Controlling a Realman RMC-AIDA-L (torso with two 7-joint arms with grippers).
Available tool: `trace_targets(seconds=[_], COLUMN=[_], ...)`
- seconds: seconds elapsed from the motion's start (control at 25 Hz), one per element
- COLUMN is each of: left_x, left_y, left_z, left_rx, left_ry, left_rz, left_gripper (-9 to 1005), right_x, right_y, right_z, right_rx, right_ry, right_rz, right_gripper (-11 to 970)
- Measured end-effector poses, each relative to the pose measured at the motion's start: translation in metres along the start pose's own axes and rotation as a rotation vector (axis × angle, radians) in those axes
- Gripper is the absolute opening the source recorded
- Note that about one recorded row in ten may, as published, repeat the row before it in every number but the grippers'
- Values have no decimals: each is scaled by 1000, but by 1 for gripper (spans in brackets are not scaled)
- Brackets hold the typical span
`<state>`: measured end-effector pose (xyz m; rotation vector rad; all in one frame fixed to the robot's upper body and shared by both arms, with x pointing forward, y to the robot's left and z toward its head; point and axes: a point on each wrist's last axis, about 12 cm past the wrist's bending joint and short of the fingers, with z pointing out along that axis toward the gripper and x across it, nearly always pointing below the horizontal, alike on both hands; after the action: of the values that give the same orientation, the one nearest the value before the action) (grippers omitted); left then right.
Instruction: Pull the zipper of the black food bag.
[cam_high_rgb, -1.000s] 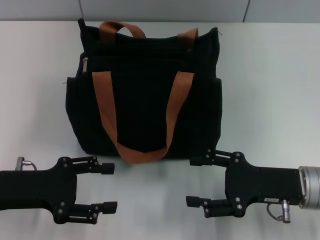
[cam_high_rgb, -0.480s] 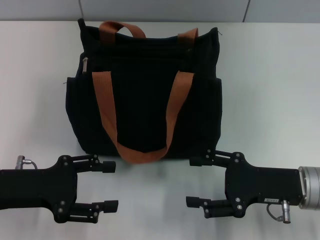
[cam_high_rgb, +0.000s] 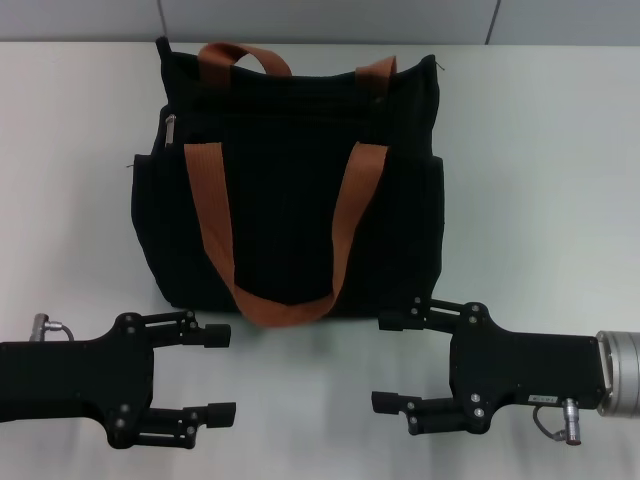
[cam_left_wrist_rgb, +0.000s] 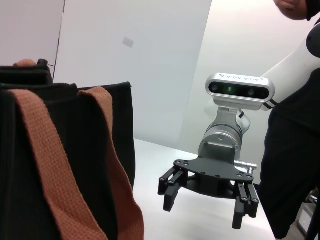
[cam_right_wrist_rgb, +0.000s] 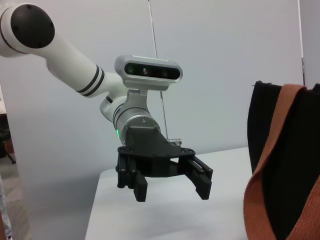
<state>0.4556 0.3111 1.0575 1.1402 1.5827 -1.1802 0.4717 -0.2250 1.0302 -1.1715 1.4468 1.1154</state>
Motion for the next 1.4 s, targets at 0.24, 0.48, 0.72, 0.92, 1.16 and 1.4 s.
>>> trace_targets(seconds=[0.24, 0.48, 0.72, 0.92, 1.16, 1.4], left_x=[2, -2, -20, -29, -25, -16], left_y=[-2, -3, -2, -2, 13, 33], left_z=[-2, 1, 2, -7, -24, -49], left_rx=[-5, -10, -130, -393, -608, -705], left_ry=[0, -53, -308, -573, -576, -376], left_rz=[-7, 18, 156, 260, 234, 173], left_gripper=[767, 753, 739, 727, 713, 699], right_x=[-1, -1, 0, 1, 1, 0], right_y=[0, -1, -1, 0, 0, -1], right_z=[0, 0, -1, -3, -4, -5], right_rx=[-1, 6, 17, 24, 22, 23], right_ry=[-3, -4, -7, -5, -8, -6], right_rz=[-2, -1, 3, 5, 3, 2], right_gripper=[807, 806, 805, 804, 802, 801])
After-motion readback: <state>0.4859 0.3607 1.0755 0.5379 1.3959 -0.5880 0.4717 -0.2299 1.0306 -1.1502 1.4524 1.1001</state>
